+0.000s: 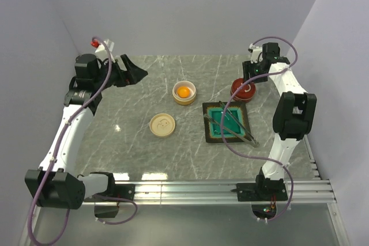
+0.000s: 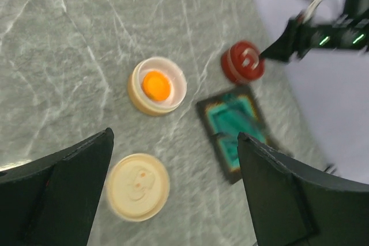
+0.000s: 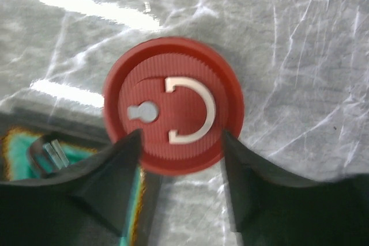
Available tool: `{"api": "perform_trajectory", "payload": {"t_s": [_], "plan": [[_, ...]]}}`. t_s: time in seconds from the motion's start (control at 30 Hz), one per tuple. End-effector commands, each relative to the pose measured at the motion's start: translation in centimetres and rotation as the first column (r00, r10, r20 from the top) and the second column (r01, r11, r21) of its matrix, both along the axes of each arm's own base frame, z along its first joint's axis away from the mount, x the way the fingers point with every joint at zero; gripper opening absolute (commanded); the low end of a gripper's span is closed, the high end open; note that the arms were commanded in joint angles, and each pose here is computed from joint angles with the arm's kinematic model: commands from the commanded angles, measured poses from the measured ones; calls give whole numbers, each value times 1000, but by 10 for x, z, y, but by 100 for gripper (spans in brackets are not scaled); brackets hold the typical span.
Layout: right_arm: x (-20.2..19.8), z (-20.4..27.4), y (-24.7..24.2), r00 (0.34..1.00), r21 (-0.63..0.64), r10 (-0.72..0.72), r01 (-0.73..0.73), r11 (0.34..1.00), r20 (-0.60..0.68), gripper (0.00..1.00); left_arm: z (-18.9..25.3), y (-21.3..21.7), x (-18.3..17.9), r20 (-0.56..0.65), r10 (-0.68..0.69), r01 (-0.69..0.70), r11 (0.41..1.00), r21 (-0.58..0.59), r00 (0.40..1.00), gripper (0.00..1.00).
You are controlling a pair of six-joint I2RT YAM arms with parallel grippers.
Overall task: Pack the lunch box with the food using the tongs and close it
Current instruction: Put the lid back on the lunch box, then pick up the lid of the lunch box with the right arm
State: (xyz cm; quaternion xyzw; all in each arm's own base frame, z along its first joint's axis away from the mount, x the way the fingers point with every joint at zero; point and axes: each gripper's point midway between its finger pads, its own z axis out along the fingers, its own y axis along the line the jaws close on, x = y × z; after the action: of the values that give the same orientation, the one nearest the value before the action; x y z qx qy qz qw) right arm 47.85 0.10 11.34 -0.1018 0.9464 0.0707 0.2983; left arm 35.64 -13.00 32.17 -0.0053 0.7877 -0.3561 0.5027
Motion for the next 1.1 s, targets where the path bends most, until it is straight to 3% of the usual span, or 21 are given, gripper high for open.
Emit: {"api": "perform_trajectory", "payload": {"t_s": [0.0,0.03,0.1,0.17,0.2,0.27,0.3,0.4,0.47,0.57,0.73,0.83,0.97,1.07], "plan": [[-10,79,7,985,24,50,-55,998,162,71,-20,-2,-8,36,-200,186,955,232,979,95],[-17,82,9,985,31,63,-68,997,159,80,-35,0,-15,-6,-233,226,936,270,972,97],[-30,100,18,978,58,94,-107,993,184,82,-58,7,-18,2,-306,279,871,405,952,97],[-40,109,24,974,72,119,-135,988,191,82,-85,10,-33,-53,-383,362,807,466,922,96],[-48,120,29,968,89,138,-159,983,209,82,-97,12,-35,-49,-453,405,738,539,890,96],[-61,124,35,966,111,161,-186,976,202,82,-122,8,-54,-125,-550,513,641,571,826,94],[-69,131,41,961,132,178,-208,969,210,91,-129,7,-58,-125,-614,544,562,623,779,94],[-92,133,57,955,202,222,-260,944,195,94,-153,-6,-76,-198,-714,617,390,684,672,91],[-106,137,67,940,233,271,-317,919,208,94,-164,-11,-75,-198,-725,598,345,724,659,90],[-123,127,88,913,264,345,-395,880,216,94,-166,-21,-82,-152,-764,616,367,697,627,88],[-141,99,144,846,136,486,-520,843,221,94,-159,-38,-95,-83,-812,656,402,639,578,88],[-146,90,189,808,69,549,-573,817,213,91,-152,-37,-94,-55,-792,658,464,592,608,87],[-144,74,246,795,57,578,-596,801,182,86,-124,-15,-76,55,-704,586,629,510,708,87],[-152,67,285,730,21,654,-670,742,199,83,-98,6,-63,127,-596,499,755,425,793,87]]}}
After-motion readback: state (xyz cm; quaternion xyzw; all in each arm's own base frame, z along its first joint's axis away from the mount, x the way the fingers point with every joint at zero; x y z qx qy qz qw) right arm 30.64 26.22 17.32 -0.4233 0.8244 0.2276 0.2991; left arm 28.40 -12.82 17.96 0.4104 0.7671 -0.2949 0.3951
